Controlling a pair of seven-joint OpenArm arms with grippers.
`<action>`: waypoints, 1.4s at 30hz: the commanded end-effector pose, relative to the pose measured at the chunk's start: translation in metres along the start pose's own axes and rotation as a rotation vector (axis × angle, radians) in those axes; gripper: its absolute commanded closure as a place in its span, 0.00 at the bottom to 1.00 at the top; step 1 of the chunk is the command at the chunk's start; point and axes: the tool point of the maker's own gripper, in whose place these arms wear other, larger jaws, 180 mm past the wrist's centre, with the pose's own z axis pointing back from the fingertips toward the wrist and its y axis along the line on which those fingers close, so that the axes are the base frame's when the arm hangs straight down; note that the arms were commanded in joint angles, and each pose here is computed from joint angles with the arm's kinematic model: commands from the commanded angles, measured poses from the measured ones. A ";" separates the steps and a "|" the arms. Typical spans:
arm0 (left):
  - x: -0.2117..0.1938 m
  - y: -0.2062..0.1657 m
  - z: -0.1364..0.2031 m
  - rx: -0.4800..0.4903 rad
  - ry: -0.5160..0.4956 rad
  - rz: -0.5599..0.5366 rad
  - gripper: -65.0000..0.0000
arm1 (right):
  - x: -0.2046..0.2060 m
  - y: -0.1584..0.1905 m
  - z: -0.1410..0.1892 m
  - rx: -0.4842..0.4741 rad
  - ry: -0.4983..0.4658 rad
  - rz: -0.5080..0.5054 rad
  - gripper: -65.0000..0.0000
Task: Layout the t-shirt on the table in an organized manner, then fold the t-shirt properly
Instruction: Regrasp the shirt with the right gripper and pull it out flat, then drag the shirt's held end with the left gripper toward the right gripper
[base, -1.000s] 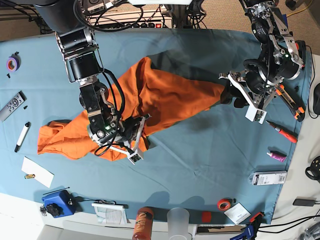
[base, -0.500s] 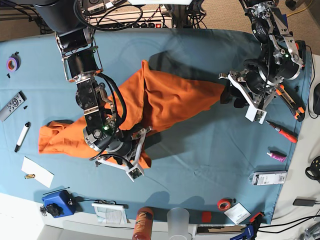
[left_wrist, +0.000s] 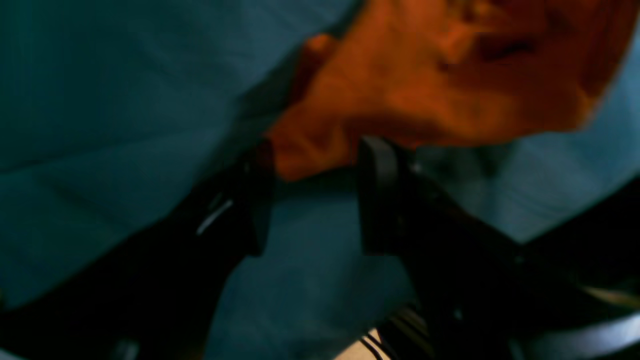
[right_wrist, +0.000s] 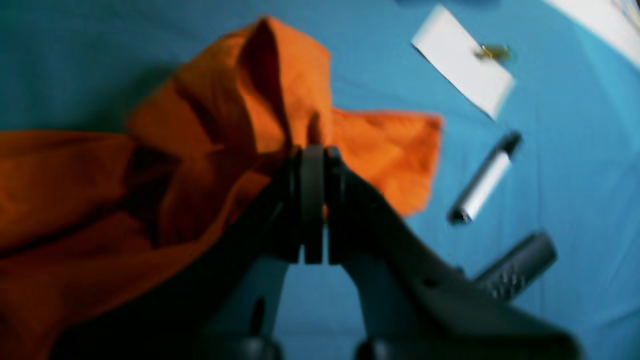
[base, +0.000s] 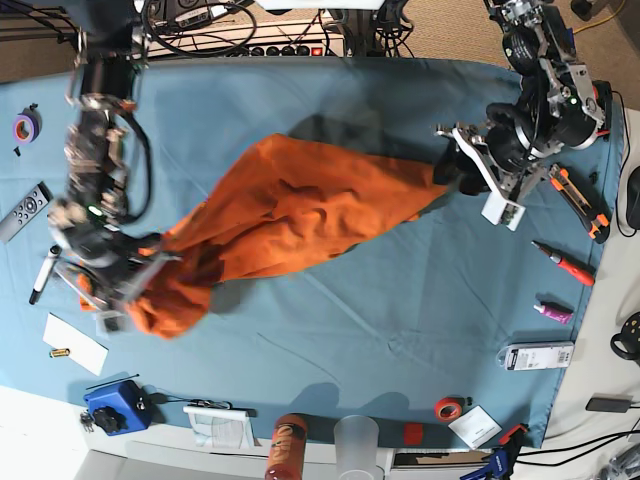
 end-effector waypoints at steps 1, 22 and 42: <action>0.011 -0.004 0.003 -0.015 -0.043 -0.015 0.57 | 0.010 -0.017 0.010 -0.028 -0.052 -0.010 1.00; -0.020 -0.005 -0.017 -0.111 0.040 0.054 0.57 | -0.174 -0.089 0.102 -0.122 0.163 -0.340 1.00; 0.005 -0.033 -0.035 -0.171 -0.041 -0.068 0.57 | -0.187 -0.093 0.109 -0.143 0.193 -0.318 1.00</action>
